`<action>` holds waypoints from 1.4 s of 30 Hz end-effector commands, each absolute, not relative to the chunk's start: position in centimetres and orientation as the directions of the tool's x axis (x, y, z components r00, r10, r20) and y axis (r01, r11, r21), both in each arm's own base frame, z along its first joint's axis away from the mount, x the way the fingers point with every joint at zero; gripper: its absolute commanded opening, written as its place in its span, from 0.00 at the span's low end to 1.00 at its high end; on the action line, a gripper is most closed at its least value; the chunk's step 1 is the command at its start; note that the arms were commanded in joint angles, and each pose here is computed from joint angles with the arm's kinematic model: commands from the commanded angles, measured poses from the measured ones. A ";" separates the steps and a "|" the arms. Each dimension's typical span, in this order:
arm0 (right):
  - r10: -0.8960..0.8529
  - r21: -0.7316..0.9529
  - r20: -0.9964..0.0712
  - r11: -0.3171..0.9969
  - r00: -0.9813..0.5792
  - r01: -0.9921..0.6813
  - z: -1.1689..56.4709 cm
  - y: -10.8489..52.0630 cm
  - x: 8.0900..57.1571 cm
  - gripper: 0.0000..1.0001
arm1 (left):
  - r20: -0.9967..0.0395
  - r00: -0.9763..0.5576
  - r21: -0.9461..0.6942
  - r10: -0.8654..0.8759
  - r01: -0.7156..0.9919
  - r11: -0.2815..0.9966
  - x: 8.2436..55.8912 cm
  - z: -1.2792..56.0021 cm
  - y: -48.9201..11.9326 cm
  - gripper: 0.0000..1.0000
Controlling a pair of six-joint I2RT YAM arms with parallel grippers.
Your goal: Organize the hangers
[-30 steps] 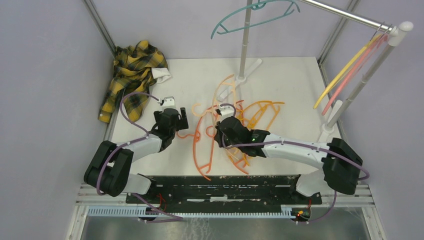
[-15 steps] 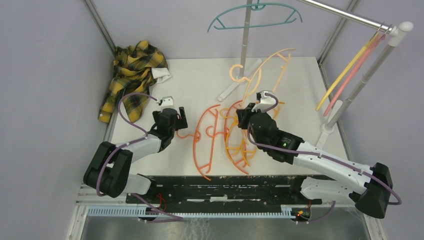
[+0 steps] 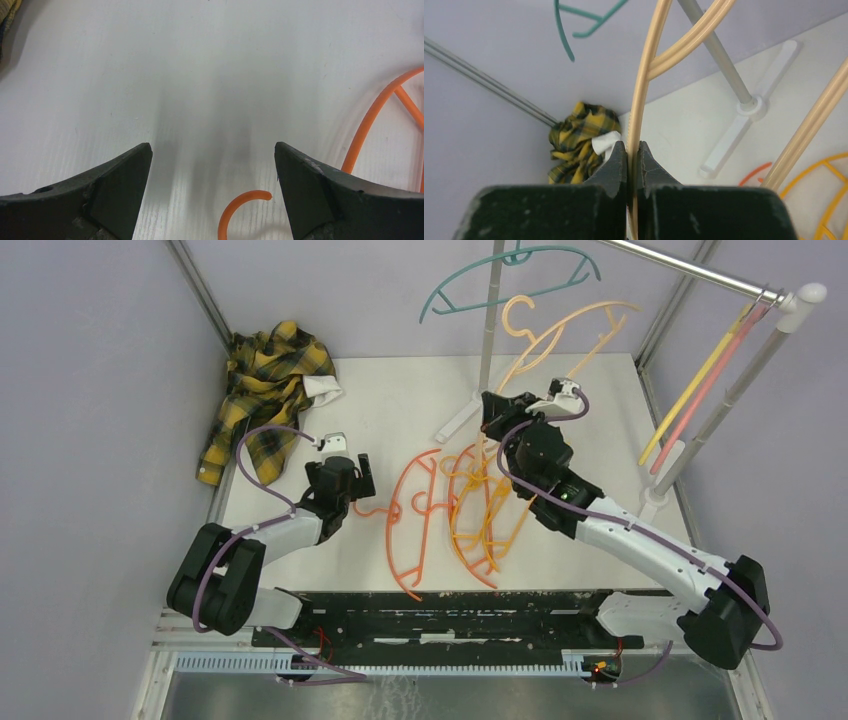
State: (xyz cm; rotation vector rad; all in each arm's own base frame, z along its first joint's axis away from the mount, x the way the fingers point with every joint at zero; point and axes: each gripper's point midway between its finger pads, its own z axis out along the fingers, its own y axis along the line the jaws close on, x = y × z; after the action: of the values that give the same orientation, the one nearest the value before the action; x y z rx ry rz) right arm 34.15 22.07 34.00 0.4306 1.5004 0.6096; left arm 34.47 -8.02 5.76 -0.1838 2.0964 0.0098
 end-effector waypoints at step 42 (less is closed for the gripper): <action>0.845 0.809 -0.523 0.534 0.114 -0.244 46.9 19.8 49.3 0.01 | -0.871 -0.450 -0.133 -0.197 -0.169 0.977 35.5 6.6 -7.9 0.99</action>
State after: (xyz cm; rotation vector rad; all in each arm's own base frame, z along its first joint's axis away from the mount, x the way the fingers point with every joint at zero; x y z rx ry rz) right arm 48.79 19.35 45.65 0.6257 1.2056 0.8241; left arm 34.54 -7.70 5.71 -0.1943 2.0975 0.0092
